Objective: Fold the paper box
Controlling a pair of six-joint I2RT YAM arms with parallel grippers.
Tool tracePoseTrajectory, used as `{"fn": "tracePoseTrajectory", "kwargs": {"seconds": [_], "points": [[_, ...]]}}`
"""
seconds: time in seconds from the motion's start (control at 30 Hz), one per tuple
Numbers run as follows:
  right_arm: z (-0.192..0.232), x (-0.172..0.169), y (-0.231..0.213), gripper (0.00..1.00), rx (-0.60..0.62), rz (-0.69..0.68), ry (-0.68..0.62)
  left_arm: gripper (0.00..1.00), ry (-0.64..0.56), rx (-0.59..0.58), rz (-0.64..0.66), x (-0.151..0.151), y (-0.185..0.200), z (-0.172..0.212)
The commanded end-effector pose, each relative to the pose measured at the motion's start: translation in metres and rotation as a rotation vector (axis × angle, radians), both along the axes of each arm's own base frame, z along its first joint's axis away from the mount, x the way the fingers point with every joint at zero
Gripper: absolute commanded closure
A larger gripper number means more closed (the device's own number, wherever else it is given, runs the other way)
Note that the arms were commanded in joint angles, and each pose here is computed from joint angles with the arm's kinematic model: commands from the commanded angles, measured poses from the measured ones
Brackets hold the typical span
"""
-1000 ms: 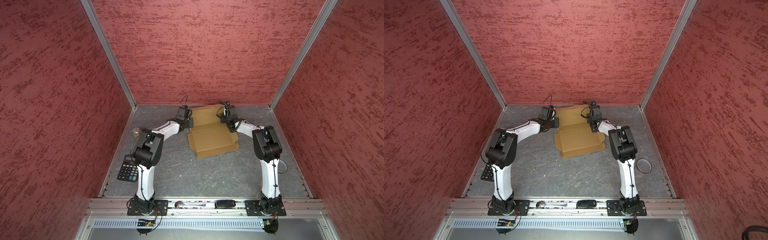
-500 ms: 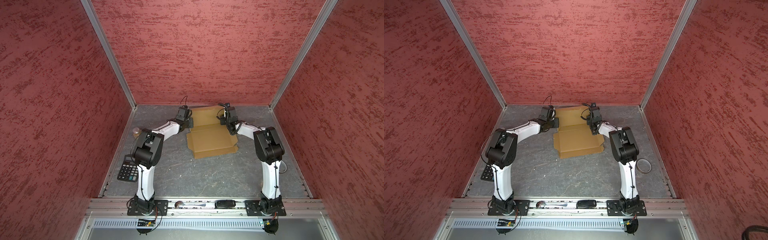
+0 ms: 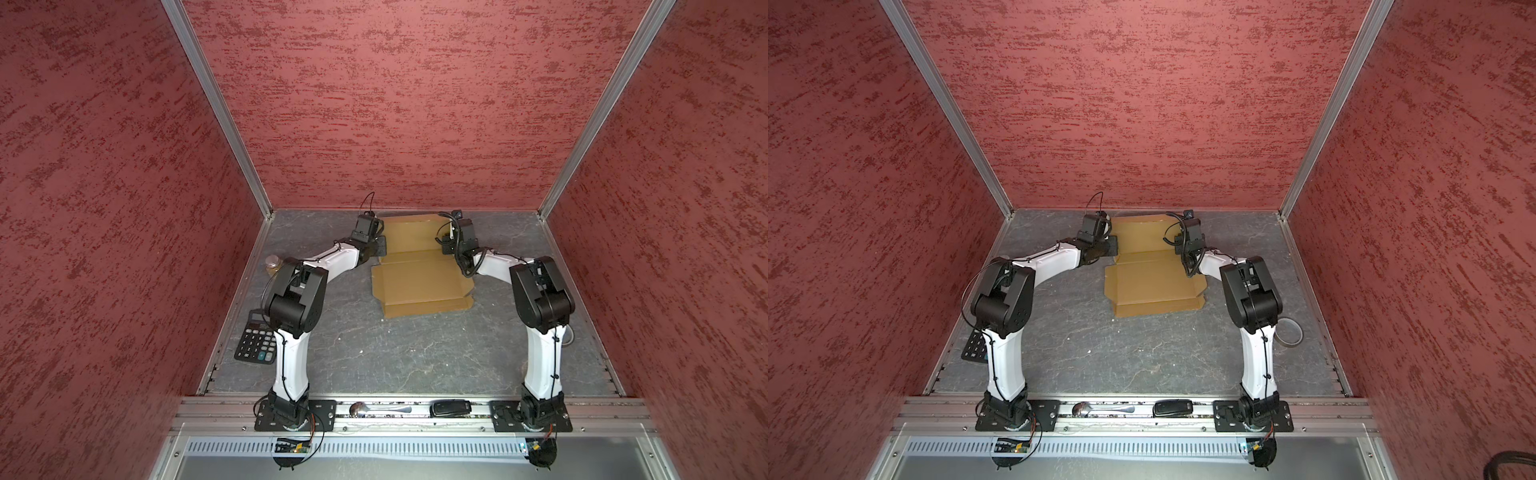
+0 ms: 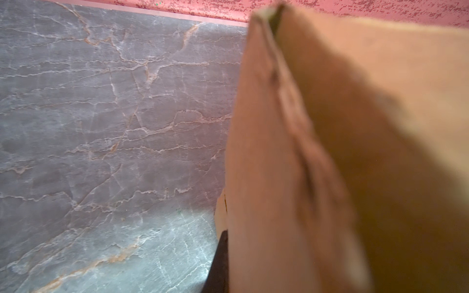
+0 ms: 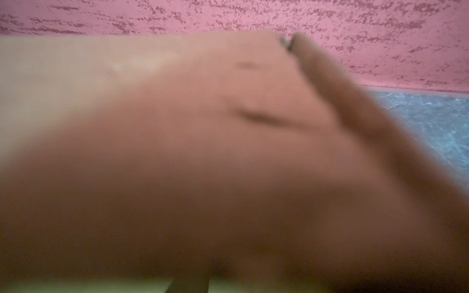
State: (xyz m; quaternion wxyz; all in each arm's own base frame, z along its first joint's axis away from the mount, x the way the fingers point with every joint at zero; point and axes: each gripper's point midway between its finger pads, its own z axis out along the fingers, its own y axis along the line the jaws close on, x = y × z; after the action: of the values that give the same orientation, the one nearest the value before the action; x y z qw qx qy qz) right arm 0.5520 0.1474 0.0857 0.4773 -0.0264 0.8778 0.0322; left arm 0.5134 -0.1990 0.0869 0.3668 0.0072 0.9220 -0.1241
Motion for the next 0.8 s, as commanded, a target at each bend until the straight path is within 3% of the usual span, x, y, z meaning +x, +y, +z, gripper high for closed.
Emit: {"fn": "tracePoseTrajectory", "kwargs": {"seconds": [0.0, 0.37, 0.77], "points": [[0.021, -0.003, 0.010, 0.64, 0.062, 0.026, -0.056, 0.94, 0.148, 0.038, 0.009, -0.028, 0.011, -0.040], [0.033, -0.004, 0.009, 0.61, 0.075, 0.042, -0.113, 0.93, 0.145, 0.038, 0.006, -0.028, 0.013, -0.038], [0.047, 0.001, 0.005, 0.73, 0.055, 0.020, -0.153, 0.93, 0.137, 0.038, -0.006, -0.027, 0.012, -0.036]]}}
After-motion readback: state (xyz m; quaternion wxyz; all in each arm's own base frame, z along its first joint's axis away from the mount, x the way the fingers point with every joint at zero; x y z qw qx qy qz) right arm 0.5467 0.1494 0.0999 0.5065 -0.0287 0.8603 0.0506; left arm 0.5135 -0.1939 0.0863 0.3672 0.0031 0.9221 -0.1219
